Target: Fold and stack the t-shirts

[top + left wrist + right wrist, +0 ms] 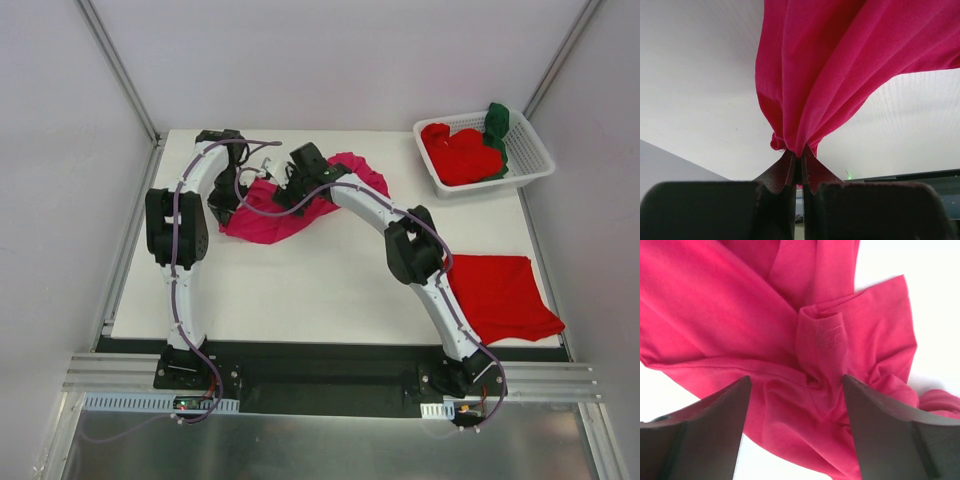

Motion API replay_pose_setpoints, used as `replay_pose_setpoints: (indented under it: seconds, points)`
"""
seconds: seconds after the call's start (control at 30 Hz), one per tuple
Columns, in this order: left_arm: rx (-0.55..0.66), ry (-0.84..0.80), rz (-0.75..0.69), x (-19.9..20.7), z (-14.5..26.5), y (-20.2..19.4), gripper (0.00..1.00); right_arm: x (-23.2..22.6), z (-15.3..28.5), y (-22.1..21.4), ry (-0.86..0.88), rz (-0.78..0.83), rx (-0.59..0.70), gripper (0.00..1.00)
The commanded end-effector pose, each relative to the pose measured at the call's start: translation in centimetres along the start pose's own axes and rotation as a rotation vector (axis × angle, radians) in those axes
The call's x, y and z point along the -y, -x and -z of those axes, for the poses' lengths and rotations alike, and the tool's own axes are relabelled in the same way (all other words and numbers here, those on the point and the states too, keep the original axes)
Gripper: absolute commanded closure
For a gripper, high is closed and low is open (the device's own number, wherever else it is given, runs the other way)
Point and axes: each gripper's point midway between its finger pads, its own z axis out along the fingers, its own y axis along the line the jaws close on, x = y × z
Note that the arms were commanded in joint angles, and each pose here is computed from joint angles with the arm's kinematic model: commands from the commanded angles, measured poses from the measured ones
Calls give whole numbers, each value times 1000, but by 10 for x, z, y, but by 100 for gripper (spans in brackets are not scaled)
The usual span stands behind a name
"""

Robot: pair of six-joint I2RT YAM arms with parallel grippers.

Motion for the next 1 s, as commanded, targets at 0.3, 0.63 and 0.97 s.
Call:
replay_pose_setpoints:
  seconds: [0.3, 0.63, 0.97]
  points:
    - [-1, 12, -15, 5, 18, -10, 100, 4, 25, 2, -5, 12, -7, 97]
    - [-9, 16, -17, 4, 14, -8, 100, 47, 163, 29, -173, 8, 34, 98]
    - [-20, 51, -26, -6, 8, -1, 100, 47, 280, 15, -316, 55, -30, 98]
